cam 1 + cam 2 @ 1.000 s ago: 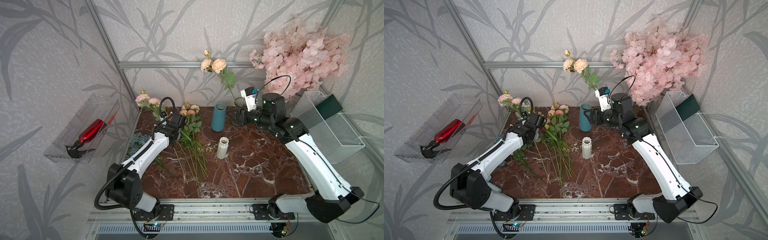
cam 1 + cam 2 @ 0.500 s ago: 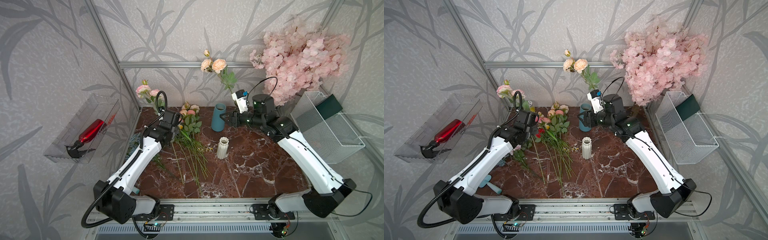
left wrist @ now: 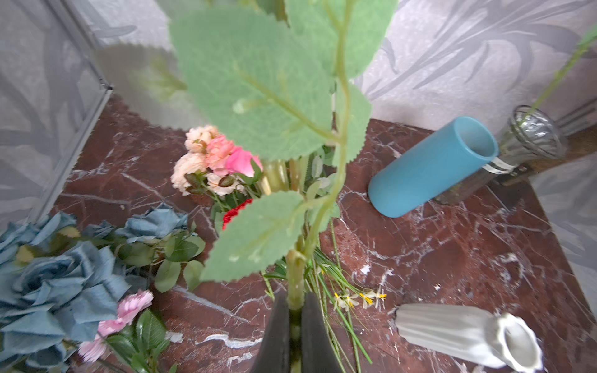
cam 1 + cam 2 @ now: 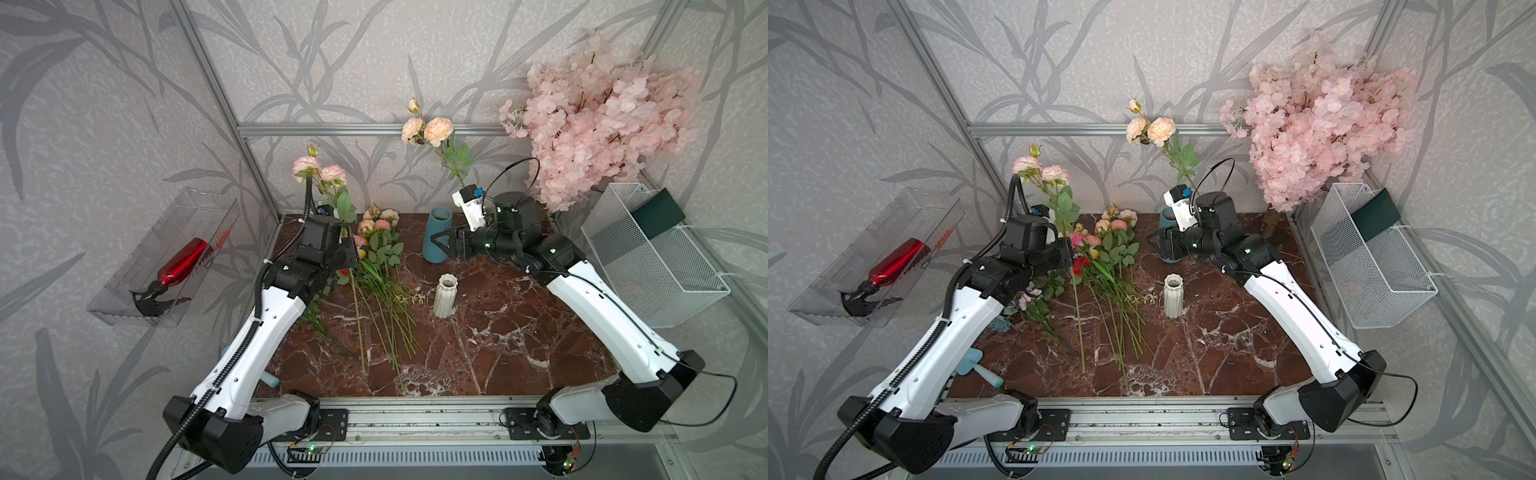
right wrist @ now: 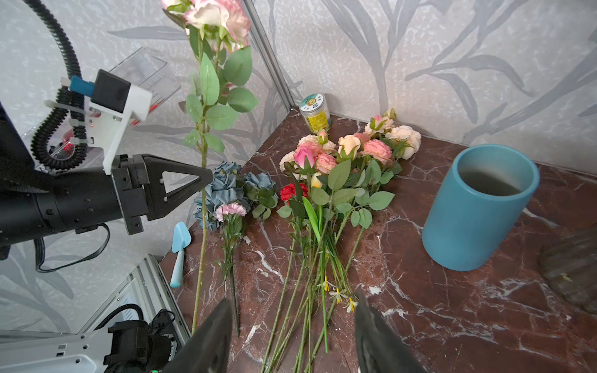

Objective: Place the pink flowers into the vase
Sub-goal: Pick up the flower at the center of the board.

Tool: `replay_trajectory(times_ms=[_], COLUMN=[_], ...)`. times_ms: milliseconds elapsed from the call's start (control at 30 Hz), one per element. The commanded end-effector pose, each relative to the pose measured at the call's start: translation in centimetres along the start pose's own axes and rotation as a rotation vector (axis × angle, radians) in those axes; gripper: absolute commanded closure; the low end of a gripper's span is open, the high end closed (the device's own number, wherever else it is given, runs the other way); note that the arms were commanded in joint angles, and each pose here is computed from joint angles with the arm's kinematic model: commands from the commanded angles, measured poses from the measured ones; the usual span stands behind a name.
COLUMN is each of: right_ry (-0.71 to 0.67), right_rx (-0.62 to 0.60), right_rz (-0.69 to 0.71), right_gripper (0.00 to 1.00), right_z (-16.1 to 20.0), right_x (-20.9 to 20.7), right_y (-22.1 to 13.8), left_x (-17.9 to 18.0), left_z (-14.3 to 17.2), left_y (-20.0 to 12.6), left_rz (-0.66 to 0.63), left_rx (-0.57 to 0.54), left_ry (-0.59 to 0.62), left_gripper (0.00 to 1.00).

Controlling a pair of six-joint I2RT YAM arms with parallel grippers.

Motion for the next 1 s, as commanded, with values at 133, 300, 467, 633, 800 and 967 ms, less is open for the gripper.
replay_trajectory(times_ms=[133,300,467,633,800,967], right_ry=[-0.018,-0.024,-0.021,-0.042,-0.041,-0.027], right_rx=[0.037,0.068,0.090,0.120,0.191,0.229], right_rz=[-0.090,-0.139,-0.165,-0.208,-0.261,-0.319], right_gripper=[0.41,0.41,0.41,0.41,0.41,0.42], right_z=[-0.1,0.0,0.0,0.7,2.0,3.1], right_x=[1.1,1.8,2.0,2.3,2.3,2.6], right_y=[0.9,1.2,1.7,1.7,2.5,2.9], left_x=[-0.8,-1.2,-1.4,-1.3,-1.3,-1.7], left_z=[-1.3,-1.7,-1.6,-1.4,-1.0,-1.5], left_y=[-2.6,-3.5,-3.2,-4.1,-4.4,-5.1], left_rz=[0.322,0.488,0.597,0.614,0.661,0.755], left_rx=[-0.130,-0.187,-0.199,-0.242,-0.261,-0.282], left_ry=[0.044,0.032,-0.005,0.010,0.002,-0.010], left_gripper=[1.00,1.00,1.00,1.00,1.00,1.00])
Point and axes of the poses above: each gripper's point midway between its finger pads, its own y axis out along the fingers, its own x axis along the line the jaws close on, z = x × y, the point moved 9 cm from there along -y, back along the fingers, and after that the axes turned 14 degrees about y, right-handed, at the moved point
